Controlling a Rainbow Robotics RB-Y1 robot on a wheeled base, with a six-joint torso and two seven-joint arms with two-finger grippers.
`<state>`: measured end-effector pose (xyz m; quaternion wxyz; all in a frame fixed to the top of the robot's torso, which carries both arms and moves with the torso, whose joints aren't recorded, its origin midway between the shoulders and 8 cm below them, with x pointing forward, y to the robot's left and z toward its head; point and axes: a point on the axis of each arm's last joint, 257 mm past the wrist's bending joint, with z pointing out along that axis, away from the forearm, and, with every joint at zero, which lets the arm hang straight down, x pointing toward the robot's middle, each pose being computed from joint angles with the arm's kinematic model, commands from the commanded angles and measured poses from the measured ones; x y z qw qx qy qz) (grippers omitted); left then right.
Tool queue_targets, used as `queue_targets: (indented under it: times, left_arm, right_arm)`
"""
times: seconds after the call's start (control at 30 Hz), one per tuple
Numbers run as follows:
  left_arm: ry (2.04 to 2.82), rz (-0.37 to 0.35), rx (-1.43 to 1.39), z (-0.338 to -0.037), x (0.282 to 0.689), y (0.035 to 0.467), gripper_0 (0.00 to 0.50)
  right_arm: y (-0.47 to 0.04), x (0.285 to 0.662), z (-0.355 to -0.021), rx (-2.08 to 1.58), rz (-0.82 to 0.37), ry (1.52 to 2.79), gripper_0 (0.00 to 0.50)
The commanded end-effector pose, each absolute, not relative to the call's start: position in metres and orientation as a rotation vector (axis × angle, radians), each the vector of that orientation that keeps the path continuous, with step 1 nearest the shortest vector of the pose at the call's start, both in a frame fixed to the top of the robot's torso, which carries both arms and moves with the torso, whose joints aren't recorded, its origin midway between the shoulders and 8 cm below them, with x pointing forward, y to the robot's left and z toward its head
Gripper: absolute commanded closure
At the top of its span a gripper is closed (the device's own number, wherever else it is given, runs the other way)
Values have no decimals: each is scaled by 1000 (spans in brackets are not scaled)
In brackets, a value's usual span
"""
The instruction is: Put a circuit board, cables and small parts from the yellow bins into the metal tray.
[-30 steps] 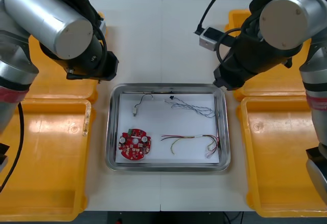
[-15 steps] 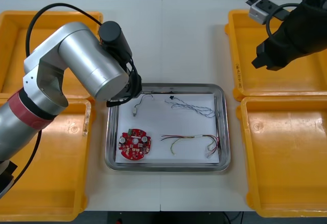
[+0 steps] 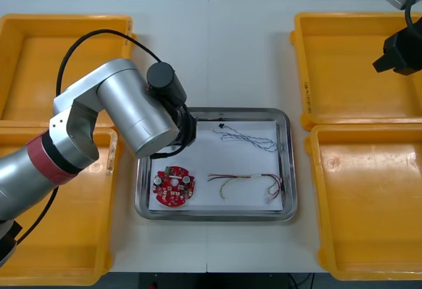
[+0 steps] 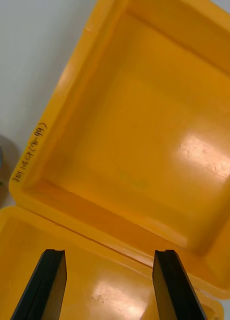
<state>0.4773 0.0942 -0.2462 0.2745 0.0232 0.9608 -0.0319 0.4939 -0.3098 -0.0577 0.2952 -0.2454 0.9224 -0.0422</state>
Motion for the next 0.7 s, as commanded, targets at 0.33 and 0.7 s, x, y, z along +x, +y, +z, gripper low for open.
queue_targets:
  times: [0.33, 0.7]
  left_arm:
    - [2566, -198, -8, -263, 475, 66, 499]
    - [2555, -190, -18, -261, 478, 68, 311]
  right_arm:
    - [-374, 471, -67, -258, -100, 2559, 0]
    - [-401, 443, -99, -145, -82, 2619, 0]
